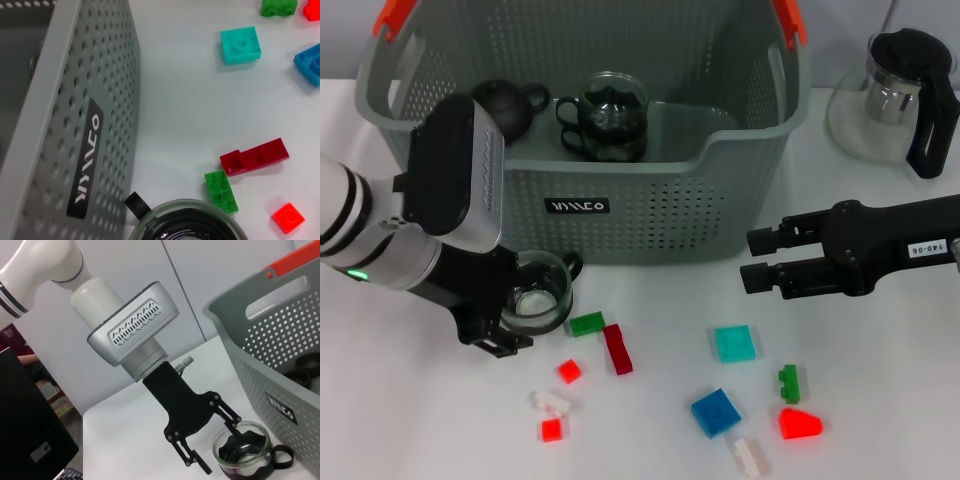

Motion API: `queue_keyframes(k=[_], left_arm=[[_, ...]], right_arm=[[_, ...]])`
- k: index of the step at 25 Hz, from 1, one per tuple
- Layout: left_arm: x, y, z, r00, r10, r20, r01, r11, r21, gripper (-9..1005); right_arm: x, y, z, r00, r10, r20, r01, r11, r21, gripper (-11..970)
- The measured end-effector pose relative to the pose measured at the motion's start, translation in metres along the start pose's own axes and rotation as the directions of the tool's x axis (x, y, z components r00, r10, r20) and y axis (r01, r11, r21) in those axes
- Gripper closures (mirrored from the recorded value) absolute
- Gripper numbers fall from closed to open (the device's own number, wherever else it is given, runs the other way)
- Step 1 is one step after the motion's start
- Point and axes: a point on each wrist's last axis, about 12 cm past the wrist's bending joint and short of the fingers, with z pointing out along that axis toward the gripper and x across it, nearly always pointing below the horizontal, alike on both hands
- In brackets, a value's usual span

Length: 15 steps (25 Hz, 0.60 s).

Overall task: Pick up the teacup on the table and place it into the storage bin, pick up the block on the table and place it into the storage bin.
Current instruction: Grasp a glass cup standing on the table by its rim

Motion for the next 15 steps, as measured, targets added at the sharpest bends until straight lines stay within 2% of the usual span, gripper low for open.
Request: queue_keyframes(k=[11,15], left_arm=[[0.000,-0.001,0.009,1.000,-0.020,-0.006,0.020,1.000,0.002,264],[0.001,-0.001,0.012,0.999,-0.025,-0.027,0.025,1.000,0.005,381]], right_arm=[[0.001,0.000,0.000,1.000,0.002,0.000,-0.002,1.000,0.002,317],[0.001,0.000,0.000,1.000,0.002,0.001,-0.002,1.000,0.001,317]])
